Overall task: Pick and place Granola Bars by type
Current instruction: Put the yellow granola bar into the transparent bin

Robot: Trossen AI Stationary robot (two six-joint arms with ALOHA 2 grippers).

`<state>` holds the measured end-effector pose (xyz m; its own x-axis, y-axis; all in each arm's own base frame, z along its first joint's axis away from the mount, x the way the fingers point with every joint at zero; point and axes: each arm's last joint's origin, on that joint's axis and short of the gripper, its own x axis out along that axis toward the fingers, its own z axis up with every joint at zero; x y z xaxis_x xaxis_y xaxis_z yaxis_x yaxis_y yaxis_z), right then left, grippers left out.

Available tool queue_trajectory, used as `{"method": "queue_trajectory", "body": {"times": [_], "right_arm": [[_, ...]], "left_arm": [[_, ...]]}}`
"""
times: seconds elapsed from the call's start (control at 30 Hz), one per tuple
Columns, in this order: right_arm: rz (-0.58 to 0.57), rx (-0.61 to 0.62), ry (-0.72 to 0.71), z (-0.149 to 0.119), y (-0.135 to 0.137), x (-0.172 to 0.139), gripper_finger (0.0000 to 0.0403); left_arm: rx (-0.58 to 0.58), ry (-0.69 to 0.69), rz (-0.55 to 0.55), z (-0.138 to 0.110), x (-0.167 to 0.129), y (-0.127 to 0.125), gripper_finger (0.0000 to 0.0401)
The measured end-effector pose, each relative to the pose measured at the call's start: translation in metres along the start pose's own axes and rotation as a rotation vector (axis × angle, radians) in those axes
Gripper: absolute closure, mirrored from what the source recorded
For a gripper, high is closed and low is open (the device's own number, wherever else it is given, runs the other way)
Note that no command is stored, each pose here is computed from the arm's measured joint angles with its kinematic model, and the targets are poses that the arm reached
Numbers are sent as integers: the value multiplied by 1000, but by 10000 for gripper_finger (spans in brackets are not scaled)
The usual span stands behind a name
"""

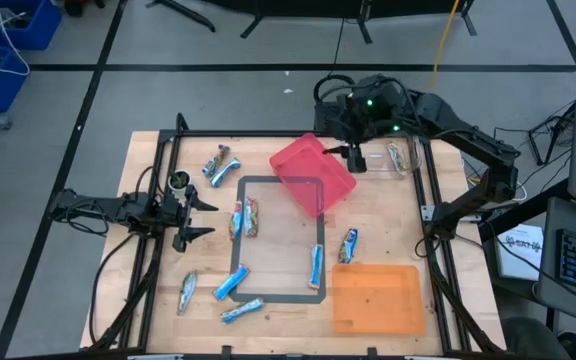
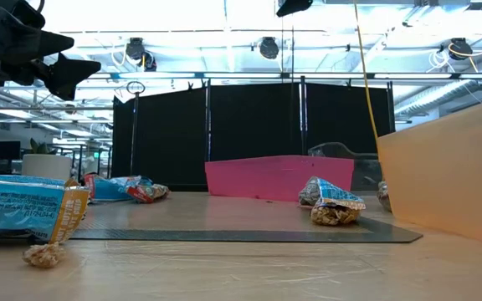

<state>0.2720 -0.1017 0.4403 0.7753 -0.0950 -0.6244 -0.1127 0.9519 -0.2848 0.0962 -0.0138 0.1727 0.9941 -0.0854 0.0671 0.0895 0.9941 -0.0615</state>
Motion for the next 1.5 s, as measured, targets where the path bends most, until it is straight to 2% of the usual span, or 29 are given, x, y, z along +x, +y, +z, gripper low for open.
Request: {"method": "queue_trajectory", "body": {"times": [0.27, 0.43, 0.7, 1.03, 1.27, 1.5], "right_arm": [[-274, 160, 78, 13, 14, 5, 212], [-359, 279, 31, 26, 31, 6, 212], [-403, 439, -138, 52, 64, 4, 212], [-404, 707, -212, 64, 101, 14, 212], [-368, 845, -211, 66, 114, 26, 212], [-364, 948, -94, 60, 132, 59, 213]], "left_arm": [[0, 0, 0, 0, 0, 0, 122], [0, 0, 0, 0, 0, 0, 115], [0, 0, 0, 0, 0, 0, 121], [0, 0, 0, 0, 0, 0, 115], [0, 0, 0, 0, 0, 0, 120], [0, 1, 0, 0, 0, 0, 119]]}}
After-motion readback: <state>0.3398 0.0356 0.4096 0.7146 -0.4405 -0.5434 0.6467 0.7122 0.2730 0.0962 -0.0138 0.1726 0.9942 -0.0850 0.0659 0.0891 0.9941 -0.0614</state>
